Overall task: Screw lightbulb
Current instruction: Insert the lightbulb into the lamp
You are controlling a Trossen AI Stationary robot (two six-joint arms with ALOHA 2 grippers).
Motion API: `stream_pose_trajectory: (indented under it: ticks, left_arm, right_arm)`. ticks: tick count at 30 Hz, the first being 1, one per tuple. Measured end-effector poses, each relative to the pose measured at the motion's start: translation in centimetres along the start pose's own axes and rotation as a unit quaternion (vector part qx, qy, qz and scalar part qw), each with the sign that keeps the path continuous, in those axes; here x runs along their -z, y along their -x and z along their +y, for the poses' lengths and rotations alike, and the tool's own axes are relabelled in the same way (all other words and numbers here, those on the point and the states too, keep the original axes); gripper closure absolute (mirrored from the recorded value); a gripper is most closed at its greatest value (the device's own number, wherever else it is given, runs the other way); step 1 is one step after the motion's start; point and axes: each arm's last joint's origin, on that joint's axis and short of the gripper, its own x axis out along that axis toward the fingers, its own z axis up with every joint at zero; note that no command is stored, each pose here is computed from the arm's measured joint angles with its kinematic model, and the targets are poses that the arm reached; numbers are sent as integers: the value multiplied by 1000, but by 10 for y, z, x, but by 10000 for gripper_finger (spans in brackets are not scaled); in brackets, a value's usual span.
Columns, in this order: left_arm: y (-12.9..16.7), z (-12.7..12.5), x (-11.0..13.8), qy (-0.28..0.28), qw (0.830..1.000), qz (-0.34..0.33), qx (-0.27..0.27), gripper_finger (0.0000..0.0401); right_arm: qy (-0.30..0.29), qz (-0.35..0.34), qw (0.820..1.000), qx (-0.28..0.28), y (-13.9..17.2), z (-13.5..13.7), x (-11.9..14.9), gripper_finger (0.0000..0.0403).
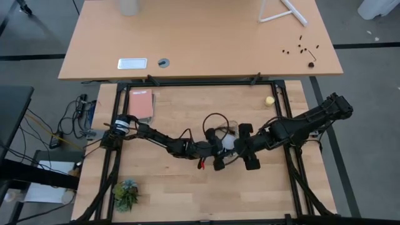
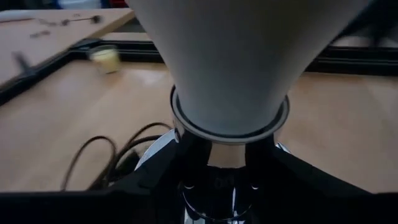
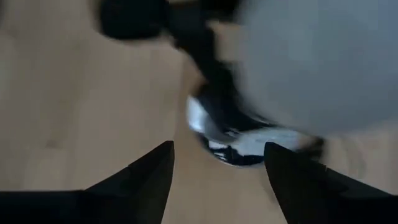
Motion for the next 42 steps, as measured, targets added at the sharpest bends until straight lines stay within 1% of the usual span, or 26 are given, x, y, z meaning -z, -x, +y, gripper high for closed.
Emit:
stream_pose_trajectory:
  ticks: [2,5,8,11,14,17,20,25,28,32,36,42]
  left_arm:
    - [0,-1,0,-7,1000,1,14,208]
    - [0,0,0,-7,1000,2,13,208]
    - [0,0,1,-9,1000,6,13,208]
    - [0,0,1,-21,1000,8,21,208]
    - [0,-1,1,-34,999,5,25,208]
    - [0,-1,0,-34,999,1,25,208]
    - [0,-1,-1,-31,999,-4,25,208]
    - [0,-1,-2,-28,999,-9,26,208]
    - [0,-1,-2,-27,999,-8,26,208]
    - [0,-1,-2,-27,999,-8,26,208]
    - [0,-1,-2,-26,999,-9,27,208]
    - [0,-2,-2,-18,999,-8,27,208]
  right_arm:
    - [7,8,1000,9,0,-3,1,140]
    - [26,10,1000,12,-1,-6,1,128]
    - [45,11,999,13,-1,-6,1,107]
    - [49,15,999,14,2,-7,0,84]
    - [45,9,999,15,12,-9,-10,62]
    - [45,22,999,18,22,-9,-21,49]
    - [50,51,997,22,22,-7,-33,46]
    - [73,134,988,40,7,-1,-53,49]
    - [84,156,983,54,2,0,-68,52]
    - [91,159,982,57,1,-1,-85,53]
    - [107,158,980,52,-1,-4,-92,52]
    - [87,148,985,25,-3,-11,-96,57]
